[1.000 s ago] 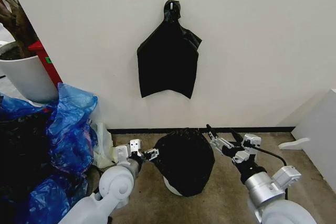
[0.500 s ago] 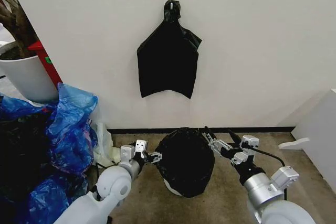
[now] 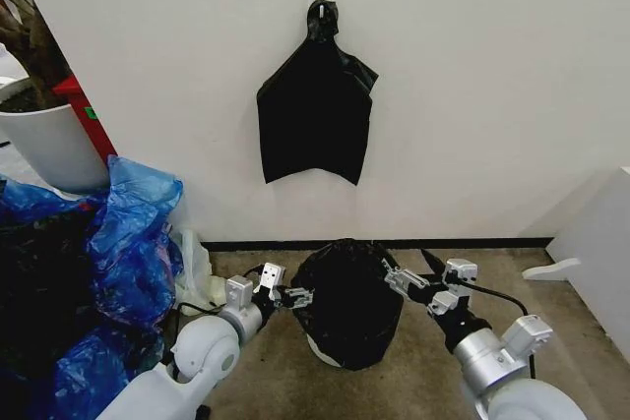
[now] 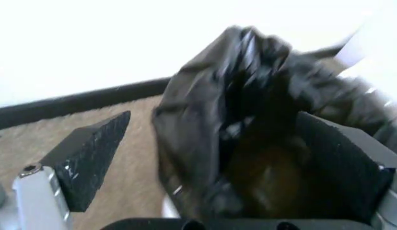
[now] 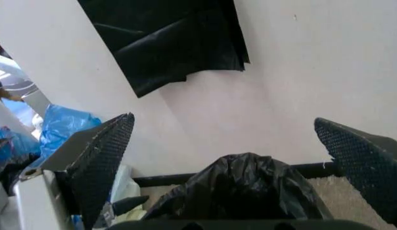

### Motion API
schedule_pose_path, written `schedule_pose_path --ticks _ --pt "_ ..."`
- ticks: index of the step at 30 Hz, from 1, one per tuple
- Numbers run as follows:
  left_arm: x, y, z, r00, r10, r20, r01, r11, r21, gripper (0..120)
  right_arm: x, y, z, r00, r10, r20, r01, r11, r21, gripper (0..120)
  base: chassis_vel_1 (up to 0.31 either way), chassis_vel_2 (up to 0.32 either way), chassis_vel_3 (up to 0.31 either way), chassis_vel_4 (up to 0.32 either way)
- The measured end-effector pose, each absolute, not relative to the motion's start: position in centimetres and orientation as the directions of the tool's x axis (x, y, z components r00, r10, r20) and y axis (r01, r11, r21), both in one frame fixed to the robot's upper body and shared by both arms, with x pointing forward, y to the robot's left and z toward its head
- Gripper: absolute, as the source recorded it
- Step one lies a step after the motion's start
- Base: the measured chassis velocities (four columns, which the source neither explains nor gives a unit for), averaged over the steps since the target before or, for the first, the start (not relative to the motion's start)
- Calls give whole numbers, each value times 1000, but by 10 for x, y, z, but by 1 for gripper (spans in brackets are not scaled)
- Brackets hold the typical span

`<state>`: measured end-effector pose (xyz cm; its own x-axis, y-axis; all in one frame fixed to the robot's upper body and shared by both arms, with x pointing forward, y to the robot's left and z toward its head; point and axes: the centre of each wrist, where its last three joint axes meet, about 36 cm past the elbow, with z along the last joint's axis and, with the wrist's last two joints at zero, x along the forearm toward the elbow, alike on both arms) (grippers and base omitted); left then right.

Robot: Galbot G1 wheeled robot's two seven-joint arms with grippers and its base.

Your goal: Place the garbage bag over the trash bin.

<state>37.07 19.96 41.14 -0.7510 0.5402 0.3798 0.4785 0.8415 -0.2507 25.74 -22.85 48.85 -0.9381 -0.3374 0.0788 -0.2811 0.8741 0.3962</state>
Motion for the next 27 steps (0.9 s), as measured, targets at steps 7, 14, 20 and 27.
schedule_pose_path --ticks 7,14,20,27 --pt "359 191 425 -882 461 103 424 869 -256 100 261 -236 493 -955 -295 40 -266 905 331 100 0 0 0 0" --pt "336 230 444 -934 343 -99 347 938 -23 100 260 -245 484 -970 -244 -18 -244 959 146 100 0 0 0 0" --pt "315 300 468 -963 217 -160 213 976 43 100 253 -257 465 -984 -165 -61 -168 985 49 100 0 0 0 0" --pt "265 309 469 -981 148 -129 154 987 -44 100 219 -263 443 -989 -132 -71 -137 988 71 100 0 0 0 0"
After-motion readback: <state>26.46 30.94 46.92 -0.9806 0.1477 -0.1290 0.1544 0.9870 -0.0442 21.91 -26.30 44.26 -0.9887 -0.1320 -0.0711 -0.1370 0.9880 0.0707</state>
